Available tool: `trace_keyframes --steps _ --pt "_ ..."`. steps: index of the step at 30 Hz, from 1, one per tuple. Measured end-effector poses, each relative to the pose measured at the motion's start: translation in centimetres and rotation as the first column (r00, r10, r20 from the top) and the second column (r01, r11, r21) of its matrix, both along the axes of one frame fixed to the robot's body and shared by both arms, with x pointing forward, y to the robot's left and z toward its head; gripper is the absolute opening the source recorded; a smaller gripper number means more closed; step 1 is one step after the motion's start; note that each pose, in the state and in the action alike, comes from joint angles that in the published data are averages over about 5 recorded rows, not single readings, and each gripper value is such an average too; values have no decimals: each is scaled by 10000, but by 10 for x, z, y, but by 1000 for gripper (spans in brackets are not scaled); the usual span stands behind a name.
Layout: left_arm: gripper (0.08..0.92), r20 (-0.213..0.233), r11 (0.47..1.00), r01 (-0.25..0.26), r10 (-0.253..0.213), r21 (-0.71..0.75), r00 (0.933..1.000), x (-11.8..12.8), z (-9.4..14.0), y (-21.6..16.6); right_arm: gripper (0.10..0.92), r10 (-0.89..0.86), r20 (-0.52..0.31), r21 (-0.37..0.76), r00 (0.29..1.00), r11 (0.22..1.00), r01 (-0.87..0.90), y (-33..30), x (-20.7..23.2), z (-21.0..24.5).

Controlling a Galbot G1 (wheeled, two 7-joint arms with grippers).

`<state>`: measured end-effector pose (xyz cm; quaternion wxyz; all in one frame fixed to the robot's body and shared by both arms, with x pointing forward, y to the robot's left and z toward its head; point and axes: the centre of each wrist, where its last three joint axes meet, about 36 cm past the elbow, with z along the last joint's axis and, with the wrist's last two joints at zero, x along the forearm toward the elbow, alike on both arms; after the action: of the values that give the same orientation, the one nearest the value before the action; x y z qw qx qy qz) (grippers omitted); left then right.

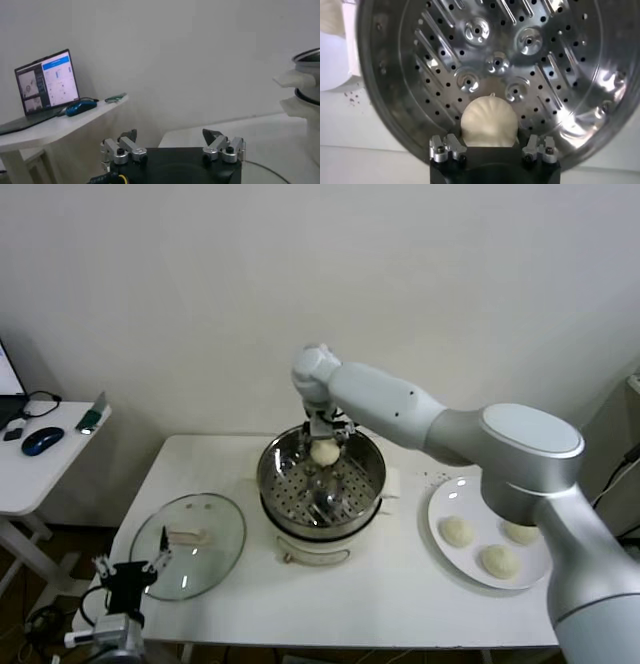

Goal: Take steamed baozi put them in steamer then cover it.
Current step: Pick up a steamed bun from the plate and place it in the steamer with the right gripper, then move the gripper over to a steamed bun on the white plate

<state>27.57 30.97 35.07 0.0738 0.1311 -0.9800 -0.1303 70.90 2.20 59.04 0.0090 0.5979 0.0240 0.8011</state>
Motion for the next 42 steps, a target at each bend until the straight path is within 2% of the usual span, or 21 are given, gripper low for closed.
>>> trace_keyframes --steps 7,14,22,28,31,34,38,42 --pt "823 -1 10000 -36 36 -22 10000 0 0 0 818 28 34 -59 10000 10000 -28 1 -2 -7" --pt "823 -36 10000 -72 72 -37 10000 -2 -1 -1 823 -53 110 -34 9999 10000 53 -5 -2 7" --pt "823 -46 10000 -76 76 -6 10000 -2 -1 -1 823 -810 9 540 9967 9953 809 -31 3 54" --pt "823 -78 10000 -33 33 -20 10000 -4 0 -2 823 -2615 -337 1805 9646 9477 2633 -87 10 100" --pt "823 -77 10000 -11 11 -33 10000 -5 0 -3 823 -4000 -792 2555 9131 8772 4065 -128 10 110" --pt "823 -103 10000 29 -29 -55 9999 -6 0 -4 823 -5472 -1461 3136 8241 7645 5632 -174 6 110" --pt "823 -145 9999 98 -99 -82 9998 -8 -1 -6 823 -7118 -2608 3559 6521 5570 7504 -237 -4 100" --pt "823 -148 9999 140 -141 -78 9998 -9 -1 -8 823 -8120 -3617 3413 4581 3420 8756 -295 -17 76"
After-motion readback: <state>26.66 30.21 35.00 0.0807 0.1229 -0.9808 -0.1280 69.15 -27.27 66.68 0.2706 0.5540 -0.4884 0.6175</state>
